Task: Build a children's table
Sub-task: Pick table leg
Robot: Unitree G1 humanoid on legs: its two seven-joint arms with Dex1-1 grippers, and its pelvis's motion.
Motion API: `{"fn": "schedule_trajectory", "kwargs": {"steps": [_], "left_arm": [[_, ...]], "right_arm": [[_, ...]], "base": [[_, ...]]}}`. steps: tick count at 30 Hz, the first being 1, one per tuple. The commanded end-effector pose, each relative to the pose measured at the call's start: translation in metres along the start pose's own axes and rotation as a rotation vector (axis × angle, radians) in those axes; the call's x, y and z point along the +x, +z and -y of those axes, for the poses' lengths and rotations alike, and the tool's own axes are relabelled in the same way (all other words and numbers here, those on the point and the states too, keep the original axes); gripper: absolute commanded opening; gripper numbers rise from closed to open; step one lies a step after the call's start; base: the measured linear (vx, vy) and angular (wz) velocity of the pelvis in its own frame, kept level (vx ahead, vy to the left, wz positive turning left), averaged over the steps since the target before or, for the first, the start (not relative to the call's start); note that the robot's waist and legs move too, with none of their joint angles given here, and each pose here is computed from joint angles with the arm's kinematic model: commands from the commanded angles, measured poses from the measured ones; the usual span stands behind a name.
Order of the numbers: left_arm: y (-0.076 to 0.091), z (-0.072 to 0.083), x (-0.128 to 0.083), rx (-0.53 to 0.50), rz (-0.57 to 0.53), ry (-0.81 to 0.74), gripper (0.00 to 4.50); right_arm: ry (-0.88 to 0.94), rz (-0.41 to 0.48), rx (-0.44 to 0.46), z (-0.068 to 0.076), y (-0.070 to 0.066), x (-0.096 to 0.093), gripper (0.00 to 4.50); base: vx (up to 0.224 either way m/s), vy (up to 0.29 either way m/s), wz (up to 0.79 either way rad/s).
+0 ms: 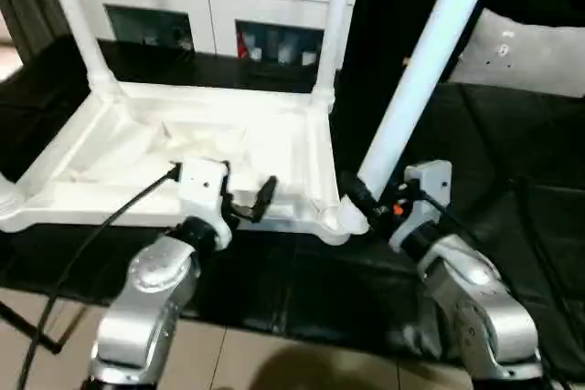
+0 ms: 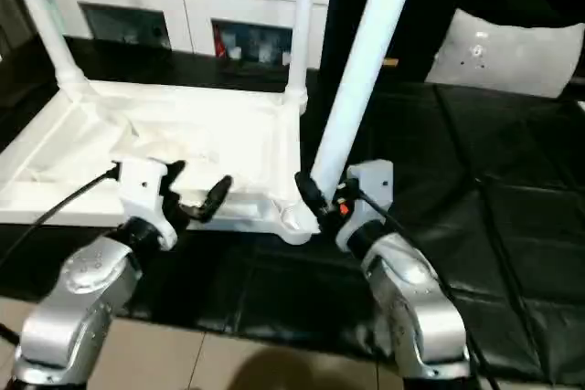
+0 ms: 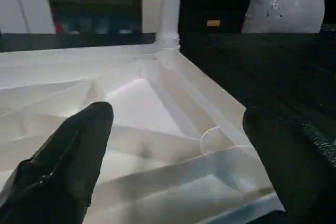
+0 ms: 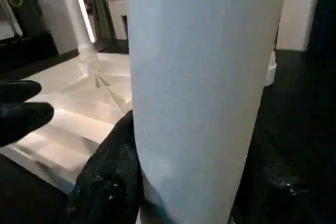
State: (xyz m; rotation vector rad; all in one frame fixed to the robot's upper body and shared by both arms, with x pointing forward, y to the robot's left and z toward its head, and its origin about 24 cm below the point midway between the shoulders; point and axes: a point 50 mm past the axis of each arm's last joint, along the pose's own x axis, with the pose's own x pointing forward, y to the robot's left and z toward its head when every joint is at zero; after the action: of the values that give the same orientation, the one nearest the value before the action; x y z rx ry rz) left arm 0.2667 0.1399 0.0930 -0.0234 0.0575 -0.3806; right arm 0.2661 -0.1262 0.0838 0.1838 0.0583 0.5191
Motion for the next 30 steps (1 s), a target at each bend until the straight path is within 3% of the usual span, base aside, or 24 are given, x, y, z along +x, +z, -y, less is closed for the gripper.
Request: {"fn": "schedule_trajectory", "kwargs": {"steps": [1,5,7,8,10,13,14,18,23,26,30], "left_arm": [[0.008,0.001,0.003,-0.062,0.028,-0.031,4.50],[0.017,0.002,0.008,-0.160,0.024,-0.083,4.50],[0.027,0.003,0.014,-0.143,0.040,-0.113,4.50],[0.036,0.002,0.023,-0.072,0.022,-0.114,4.50],[0.046,0.004,0.034,-0.039,0.020,-0.116,4.50],[0.064,0.021,0.059,-0.078,0.038,-0.205,4.50],[0.064,0.021,0.059,-0.078,0.038,-0.205,4.50],[0.080,0.045,0.079,-0.071,0.050,-0.384,4.50],[0.094,0.079,0.079,-0.005,0.037,-0.662,4.50],[0.095,0.089,0.073,0.007,0.033,-0.757,4.50],[0.092,0.091,0.069,0.022,0.034,-0.786,4.50]], "right_arm": [[0.002,0.022,0.000,0.002,0.007,0.003,1.88],[0.058,0.040,0.010,-0.001,0.011,0.005,1.88],[0.093,0.058,0.024,-0.002,0.014,0.004,1.88],[0.122,0.043,0.012,-0.003,0.013,0.005,1.88],[0.148,0.039,-0.020,-0.004,0.013,0.006,1.88],[0.199,0.021,-0.034,-0.005,0.014,0.009,1.88],[0.199,0.021,-0.034,-0.005,0.014,0.009,1.88],[0.199,0.041,-0.052,-0.004,0.016,0.014,1.88],[0.201,-0.026,-0.095,-0.002,0.011,0.015,1.88],[0.198,-0.026,-0.105,-0.001,0.011,0.014,1.88],[0.187,-0.031,-0.100,-0.001,0.010,0.013,1.88]], "base": [[-0.118,0.019,-0.21],[-0.020,0.007,-0.03],[0.000,0.000,0.00],[0.000,0.000,0.00],[0.000,0.000,0.00],[0.000,0.000,0.00],[0.000,0.000,0.00],[0.000,0.000,0.00],[0.000,0.000,0.00],[0.000,0.000,0.00],[0.000,0.000,0.00]]}}
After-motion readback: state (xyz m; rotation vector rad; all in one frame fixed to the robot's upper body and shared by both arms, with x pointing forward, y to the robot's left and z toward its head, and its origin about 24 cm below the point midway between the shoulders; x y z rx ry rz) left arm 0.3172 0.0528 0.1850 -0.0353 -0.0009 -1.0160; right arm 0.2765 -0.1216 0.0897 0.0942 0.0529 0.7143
